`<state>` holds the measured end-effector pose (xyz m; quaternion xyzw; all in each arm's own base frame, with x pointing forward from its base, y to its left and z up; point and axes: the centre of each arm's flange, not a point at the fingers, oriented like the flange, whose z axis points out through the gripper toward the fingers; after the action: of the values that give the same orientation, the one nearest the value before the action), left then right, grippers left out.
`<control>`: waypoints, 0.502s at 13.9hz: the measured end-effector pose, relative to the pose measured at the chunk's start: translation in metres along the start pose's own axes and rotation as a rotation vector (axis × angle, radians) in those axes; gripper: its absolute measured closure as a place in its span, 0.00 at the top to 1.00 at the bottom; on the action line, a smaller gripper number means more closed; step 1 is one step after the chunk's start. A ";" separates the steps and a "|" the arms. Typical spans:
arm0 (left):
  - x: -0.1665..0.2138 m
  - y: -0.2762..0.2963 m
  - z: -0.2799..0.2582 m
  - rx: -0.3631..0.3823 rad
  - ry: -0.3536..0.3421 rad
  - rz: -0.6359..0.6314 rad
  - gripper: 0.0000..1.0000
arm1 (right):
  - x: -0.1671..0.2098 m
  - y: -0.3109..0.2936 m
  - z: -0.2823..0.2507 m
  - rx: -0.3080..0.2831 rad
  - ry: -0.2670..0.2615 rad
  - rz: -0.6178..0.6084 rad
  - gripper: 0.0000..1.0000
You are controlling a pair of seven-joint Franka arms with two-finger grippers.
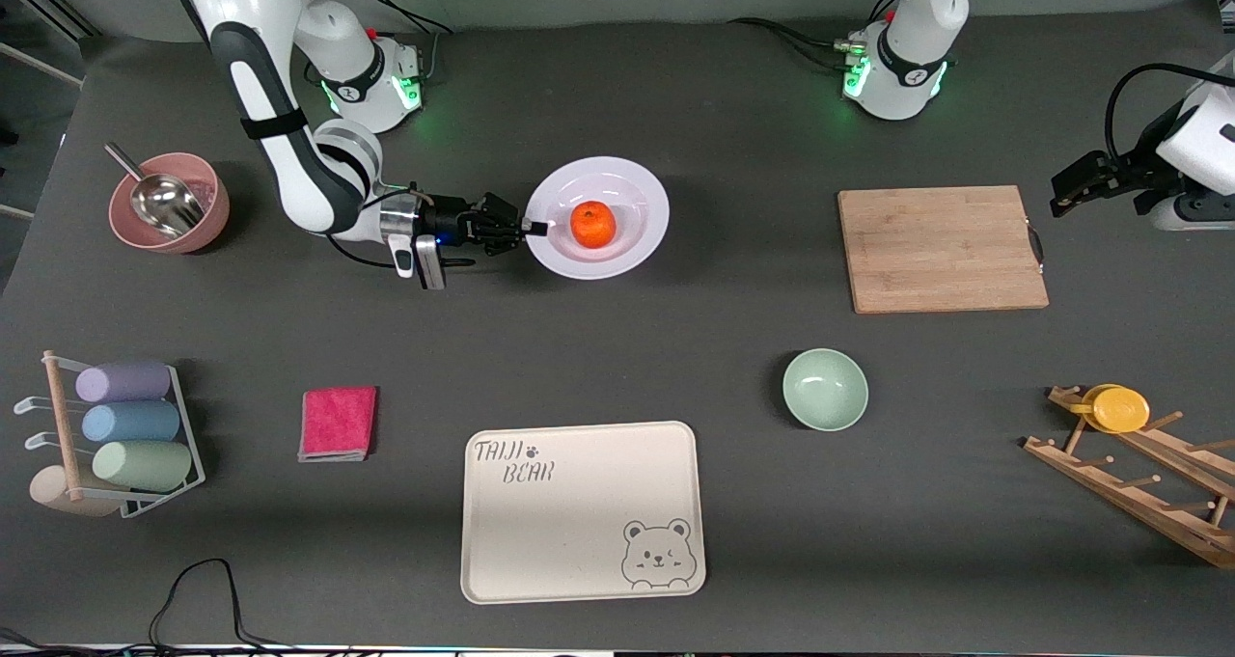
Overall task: Place orange and plate with both arms
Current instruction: 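Grasp the white plate rim with the right gripper, then slide the plate with the right gripper onto the cream tray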
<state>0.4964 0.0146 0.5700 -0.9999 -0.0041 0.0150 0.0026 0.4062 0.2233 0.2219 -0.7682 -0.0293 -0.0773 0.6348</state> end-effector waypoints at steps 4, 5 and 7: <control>0.000 0.000 0.002 0.000 -0.003 0.000 1.00 | 0.075 0.005 0.000 -0.044 0.006 0.012 0.05; 0.000 0.000 0.002 0.000 -0.004 0.000 1.00 | 0.102 0.006 0.000 -0.056 0.015 0.018 0.05; 0.000 0.000 0.002 0.000 -0.005 0.000 1.00 | 0.158 0.008 0.002 -0.069 0.038 0.038 0.05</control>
<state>0.4962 0.0148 0.5677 -0.9998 -0.0042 0.0173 0.0027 0.5631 0.2157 0.2385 -0.7884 0.0001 -0.0805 0.6098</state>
